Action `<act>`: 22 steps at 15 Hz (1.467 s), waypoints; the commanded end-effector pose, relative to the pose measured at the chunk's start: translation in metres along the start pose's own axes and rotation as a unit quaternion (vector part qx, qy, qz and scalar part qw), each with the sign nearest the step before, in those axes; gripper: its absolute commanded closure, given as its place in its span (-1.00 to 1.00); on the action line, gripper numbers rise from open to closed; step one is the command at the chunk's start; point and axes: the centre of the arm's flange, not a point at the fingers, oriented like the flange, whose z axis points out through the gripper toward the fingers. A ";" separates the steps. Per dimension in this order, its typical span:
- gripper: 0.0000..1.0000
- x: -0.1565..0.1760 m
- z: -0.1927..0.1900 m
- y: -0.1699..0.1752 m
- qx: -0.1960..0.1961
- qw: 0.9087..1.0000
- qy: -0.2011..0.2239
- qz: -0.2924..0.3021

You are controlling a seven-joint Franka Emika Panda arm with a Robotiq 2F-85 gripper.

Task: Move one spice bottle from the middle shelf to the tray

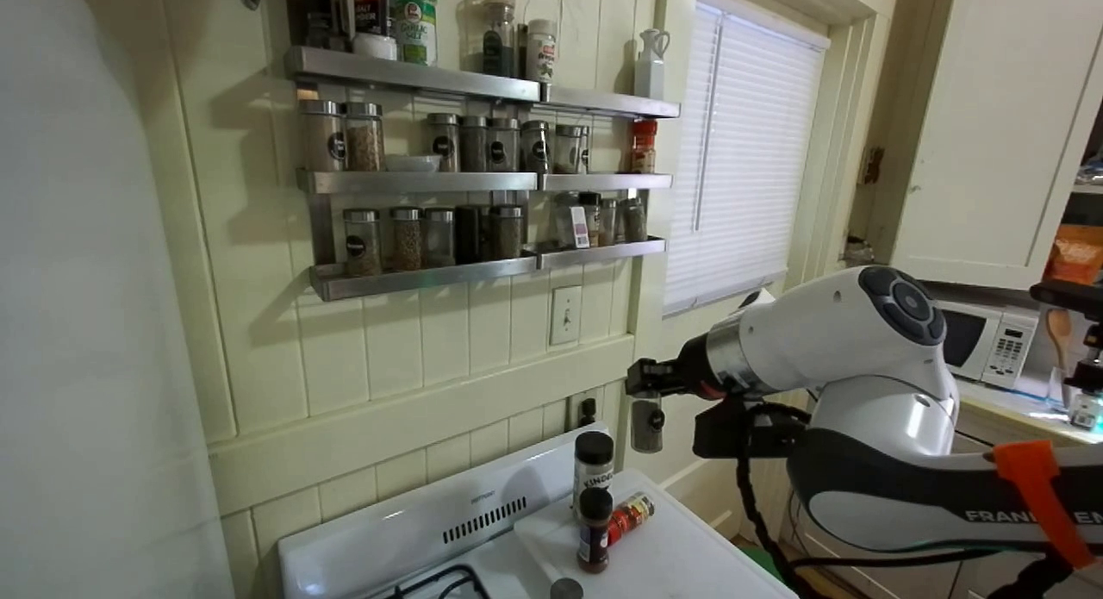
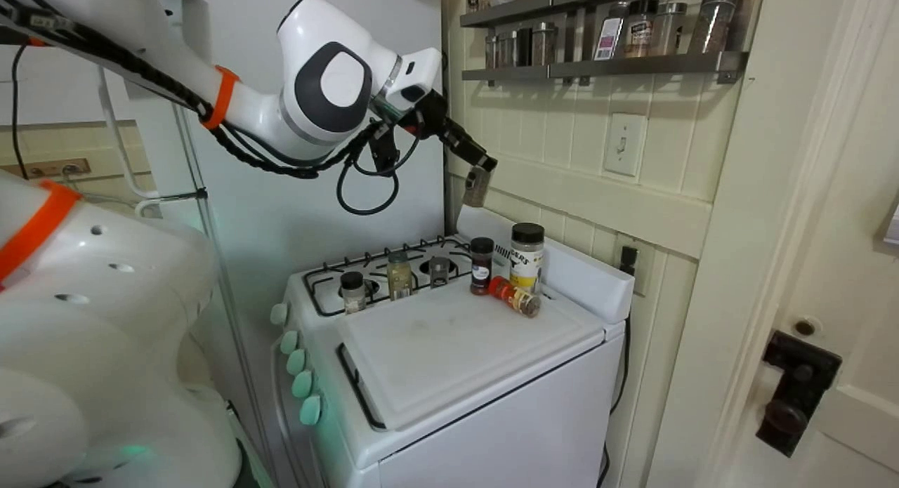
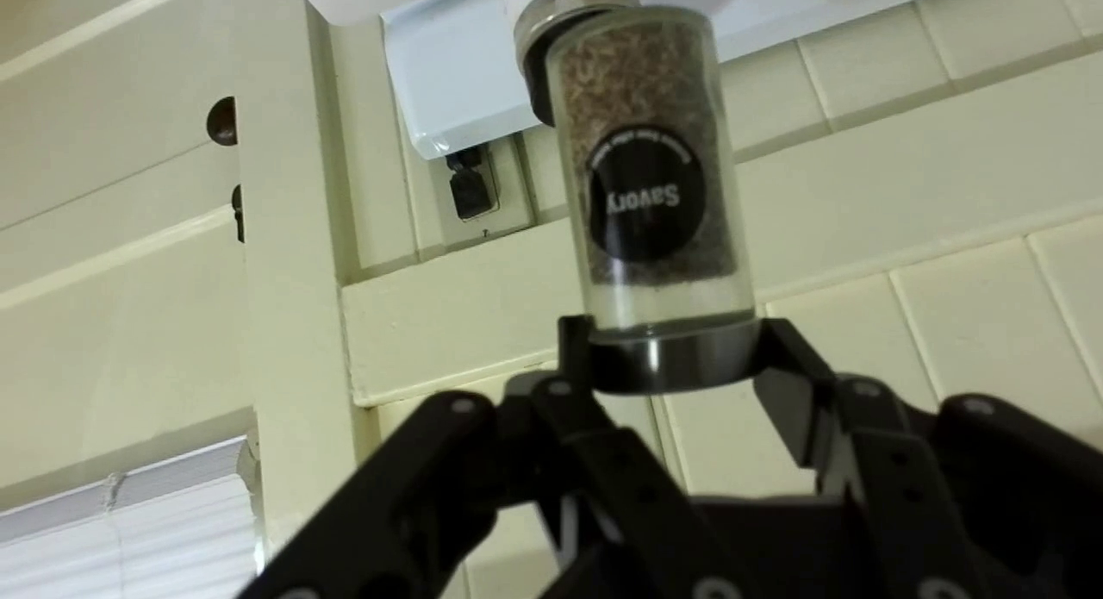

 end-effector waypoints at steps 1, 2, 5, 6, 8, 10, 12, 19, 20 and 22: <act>0.49 -0.042 -0.008 0.042 -0.031 0.999 0.005 -0.001; 0.49 -0.047 -0.006 0.047 -0.039 0.999 0.006 -0.004; 0.49 -0.063 0.009 0.052 -0.052 0.999 0.011 0.005; 0.49 -0.067 0.016 0.051 -0.058 0.998 0.008 0.008; 0.49 -0.075 0.025 0.052 -0.071 0.997 0.008 0.010; 0.49 -0.084 0.036 0.053 -0.080 0.997 0.010 0.020; 0.49 -0.092 0.044 0.055 -0.090 0.995 0.010 0.027; 0.49 -0.123 0.059 0.057 -0.126 0.990 -0.002 0.061; 0.49 -0.126 0.059 0.057 -0.128 0.989 -0.004 0.069; -0.01 -0.081 0.084 0.007 -0.123 0.991 -0.017 0.055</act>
